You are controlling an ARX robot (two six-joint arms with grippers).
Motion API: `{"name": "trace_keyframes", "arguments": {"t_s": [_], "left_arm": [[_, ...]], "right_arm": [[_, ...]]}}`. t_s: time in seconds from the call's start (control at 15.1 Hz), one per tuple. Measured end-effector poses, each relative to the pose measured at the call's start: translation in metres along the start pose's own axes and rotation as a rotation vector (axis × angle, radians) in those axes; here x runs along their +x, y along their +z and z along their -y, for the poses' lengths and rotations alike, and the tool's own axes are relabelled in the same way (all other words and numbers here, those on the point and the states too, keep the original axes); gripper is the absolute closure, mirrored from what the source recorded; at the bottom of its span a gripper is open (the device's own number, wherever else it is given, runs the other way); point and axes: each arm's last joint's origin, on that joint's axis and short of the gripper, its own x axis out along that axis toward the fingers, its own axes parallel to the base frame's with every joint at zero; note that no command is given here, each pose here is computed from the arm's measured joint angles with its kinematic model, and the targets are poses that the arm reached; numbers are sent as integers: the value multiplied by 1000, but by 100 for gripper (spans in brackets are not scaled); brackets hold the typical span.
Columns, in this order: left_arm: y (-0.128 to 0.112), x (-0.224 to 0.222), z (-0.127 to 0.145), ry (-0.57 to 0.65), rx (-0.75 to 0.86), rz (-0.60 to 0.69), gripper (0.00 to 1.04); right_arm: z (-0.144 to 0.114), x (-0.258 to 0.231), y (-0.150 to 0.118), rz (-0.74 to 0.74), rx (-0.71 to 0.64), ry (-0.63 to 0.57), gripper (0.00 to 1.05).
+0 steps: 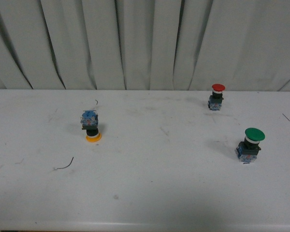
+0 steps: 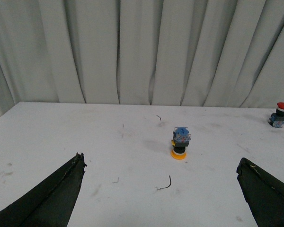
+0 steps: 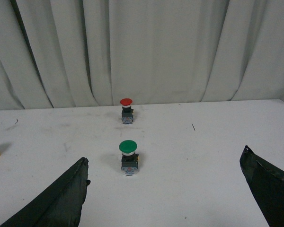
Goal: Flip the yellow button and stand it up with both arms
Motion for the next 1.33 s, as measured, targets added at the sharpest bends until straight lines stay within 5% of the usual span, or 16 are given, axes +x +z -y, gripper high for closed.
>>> {"name": "trace_keyframes", "arguments": {"t_s": [0.73, 0.8, 0.86, 1.06, 1.33], "left_arm": [[0, 0, 0, 0, 0, 0, 7], [-2, 0, 0, 2, -13, -38, 7], [2, 1, 2, 1, -118, -290, 7], [34, 30, 1, 1, -284, -267, 7], [61, 151, 14, 47, -241, -277, 7]], "right_arm": [[0, 0, 0, 0, 0, 0, 6], [0, 0, 0, 0, 0, 0, 6], [0, 0, 0, 0, 0, 0, 6], [0, 0, 0, 0, 0, 0, 6], [0, 0, 0, 0, 0, 0, 6]]}}
